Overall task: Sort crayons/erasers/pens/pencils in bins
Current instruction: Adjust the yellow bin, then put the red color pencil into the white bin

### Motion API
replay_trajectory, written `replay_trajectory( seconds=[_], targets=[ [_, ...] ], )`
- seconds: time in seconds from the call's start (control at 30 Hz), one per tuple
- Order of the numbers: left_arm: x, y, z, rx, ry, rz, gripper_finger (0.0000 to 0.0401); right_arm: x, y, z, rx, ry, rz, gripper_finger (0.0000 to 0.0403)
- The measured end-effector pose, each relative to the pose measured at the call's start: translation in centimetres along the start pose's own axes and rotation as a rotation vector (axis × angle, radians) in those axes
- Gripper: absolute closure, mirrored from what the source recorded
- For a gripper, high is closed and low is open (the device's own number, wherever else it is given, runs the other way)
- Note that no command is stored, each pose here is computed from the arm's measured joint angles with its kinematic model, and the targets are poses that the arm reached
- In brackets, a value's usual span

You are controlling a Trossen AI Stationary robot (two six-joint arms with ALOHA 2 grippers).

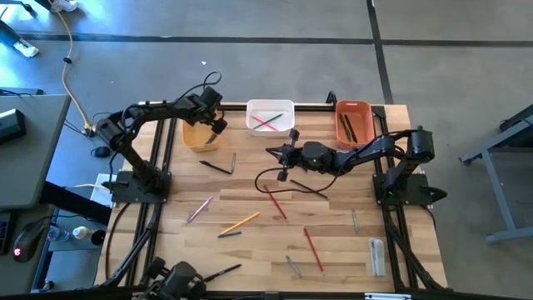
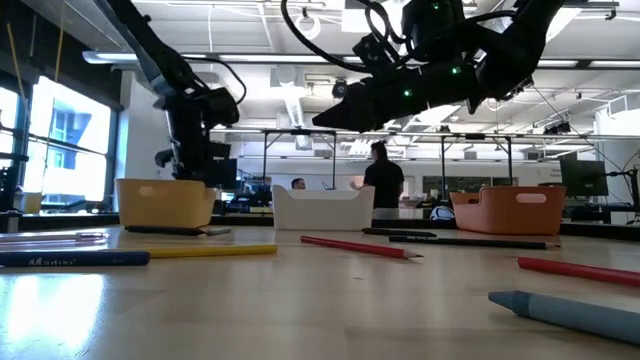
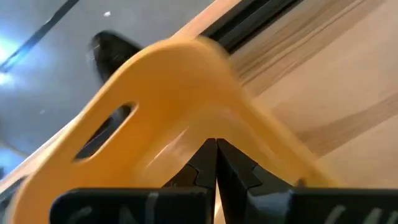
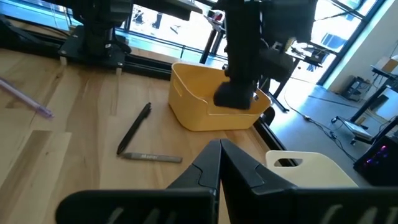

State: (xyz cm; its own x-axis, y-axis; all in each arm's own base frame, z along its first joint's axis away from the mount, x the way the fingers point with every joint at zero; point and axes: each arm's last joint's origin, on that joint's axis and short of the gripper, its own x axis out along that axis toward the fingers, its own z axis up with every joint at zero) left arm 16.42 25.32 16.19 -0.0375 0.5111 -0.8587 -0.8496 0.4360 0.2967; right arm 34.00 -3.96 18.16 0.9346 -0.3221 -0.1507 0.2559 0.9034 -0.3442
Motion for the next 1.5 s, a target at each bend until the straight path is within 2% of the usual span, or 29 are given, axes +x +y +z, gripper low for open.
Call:
replay_trajectory(
  seconds=[0.23, 0.47, 0.6, 0.77, 0.87, 0.97, 1.1, 1.27, 1.37, 1.5],
  targets=[
    [0.5, -0.9, 1.3, -0.019, -0.127, -0.073, 0.0401, 0.0, 0.2, 0.1, -0.004, -0.002, 0.006, 0.0403],
    [0.1, -0.8, 1.6, 0.01, -0.165, -0.081, 0.0401, 0.0, 0.2, 0.1, -0.001, -0.002, 0.006, 0.0403],
    [-2.0, -0.1, 1.7, 0.024, -0.199, -0.079, 0.0401, 0.0, 0.2, 0.0, -0.001, 0.0, 0.006, 0.0403],
    [-6.4, 0.2, 1.2, 0.046, -0.284, -0.102, 0.0401, -0.3, 0.2, 0.2, -0.006, 0.016, 0.013, 0.0403],
    [-8.9, -0.8, -0.2, 0.094, -0.386, -0.168, 0.0401, -1.0, 0.3, 0.9, -0.017, 0.049, 0.009, 0.0403],
    [-10.7, -2.0, -2.2, 0.112, -0.543, -0.258, 0.0401, -2.0, 0.6, 1.8, -0.031, 0.077, 0.01, 0.0403],
    [-12.4, -3.6, -5.2, 0.115, -0.771, -0.386, 0.0401, -2.8, 1.6, 2.4, -0.001, 0.068, 0.075, 0.0403],
    [-13.0, -5.4, -9.0, 0.093, -0.986, -0.536, 0.0401, -3.8, 3.4, 1.8, 0.059, 0.051, 0.2, 0.0403],
    [-12.8, -6.3, -10.9, 0.104, -1.079, -0.613, 0.0401, -4.7, 4.5, 1.2, 0.086, 0.043, 0.204, 0.0403],
    [-12.3, -7.1, -13.2, 0.12, -1.161, -0.699, 0.0401, -6.1, 6.4, 0.3, 0.096, 0.105, 0.191, 0.0403]
  ],
)
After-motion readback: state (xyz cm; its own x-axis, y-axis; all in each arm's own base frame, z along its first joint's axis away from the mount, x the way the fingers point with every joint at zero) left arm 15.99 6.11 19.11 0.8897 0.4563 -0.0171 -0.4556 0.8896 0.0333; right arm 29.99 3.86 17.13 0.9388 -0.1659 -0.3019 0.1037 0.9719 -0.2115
